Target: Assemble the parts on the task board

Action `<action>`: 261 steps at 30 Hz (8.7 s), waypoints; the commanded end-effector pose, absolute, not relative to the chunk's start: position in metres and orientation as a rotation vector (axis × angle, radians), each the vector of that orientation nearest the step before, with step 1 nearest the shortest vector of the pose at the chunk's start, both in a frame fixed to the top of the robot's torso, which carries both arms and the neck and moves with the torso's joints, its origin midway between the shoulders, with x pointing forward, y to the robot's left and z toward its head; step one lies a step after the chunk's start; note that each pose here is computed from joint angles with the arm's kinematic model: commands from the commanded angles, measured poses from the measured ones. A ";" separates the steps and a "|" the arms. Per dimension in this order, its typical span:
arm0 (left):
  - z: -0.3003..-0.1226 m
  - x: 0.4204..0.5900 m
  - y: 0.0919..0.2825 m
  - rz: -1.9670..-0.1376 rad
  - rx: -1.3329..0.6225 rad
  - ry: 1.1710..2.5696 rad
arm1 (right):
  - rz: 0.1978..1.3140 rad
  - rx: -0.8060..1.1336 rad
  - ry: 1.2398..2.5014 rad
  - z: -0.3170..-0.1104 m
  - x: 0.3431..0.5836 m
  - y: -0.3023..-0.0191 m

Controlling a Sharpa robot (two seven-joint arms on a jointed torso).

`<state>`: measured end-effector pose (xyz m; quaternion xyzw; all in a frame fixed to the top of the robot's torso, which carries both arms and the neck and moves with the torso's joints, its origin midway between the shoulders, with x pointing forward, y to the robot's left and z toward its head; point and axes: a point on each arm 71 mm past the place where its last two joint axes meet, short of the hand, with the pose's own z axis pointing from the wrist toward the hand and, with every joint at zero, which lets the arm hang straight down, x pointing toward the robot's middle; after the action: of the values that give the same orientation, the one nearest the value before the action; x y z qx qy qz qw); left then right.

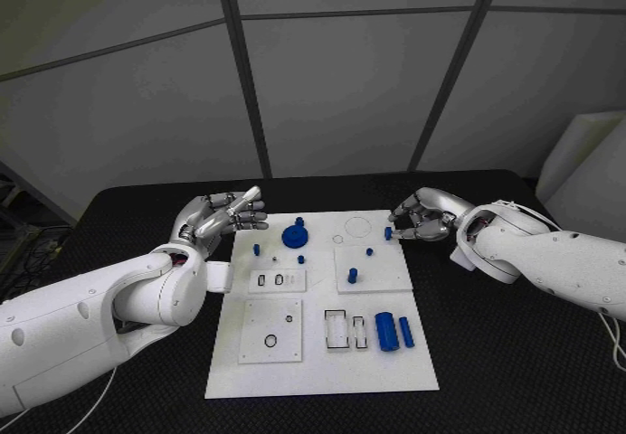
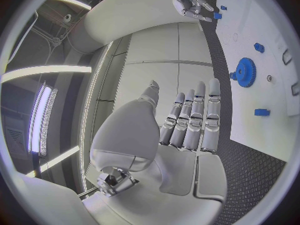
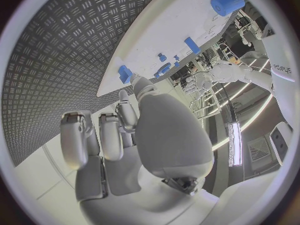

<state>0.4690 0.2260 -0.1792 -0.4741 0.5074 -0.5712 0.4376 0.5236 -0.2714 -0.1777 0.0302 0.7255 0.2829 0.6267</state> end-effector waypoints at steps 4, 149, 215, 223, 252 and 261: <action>-0.178 0.469 0.224 -1.434 -1.164 1.264 | 0.656 0.054 1.690 -0.183 0.523 -0.267; -0.178 0.472 0.225 -1.425 -1.170 1.268 | 0.721 -0.161 1.783 -0.219 0.455 -0.041; -0.179 0.473 0.225 -1.420 -1.175 1.272 | 0.665 -0.174 1.811 -0.223 0.458 -0.041; -0.179 0.473 0.225 -1.420 -1.175 1.273 | 0.698 -0.154 1.778 -0.220 0.458 -0.040; -0.205 0.481 0.252 -1.021 -1.006 1.737 | 1.193 0.070 1.663 -0.159 0.464 -0.104; -0.202 0.480 0.239 -0.724 -0.685 2.085 | 1.142 0.360 1.585 -0.124 0.506 -0.170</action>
<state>0.4839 0.2404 -0.1963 -0.3548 0.7486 -0.3778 0.4134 0.5019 -0.1648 -0.1259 0.1007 0.6780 0.4530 0.5701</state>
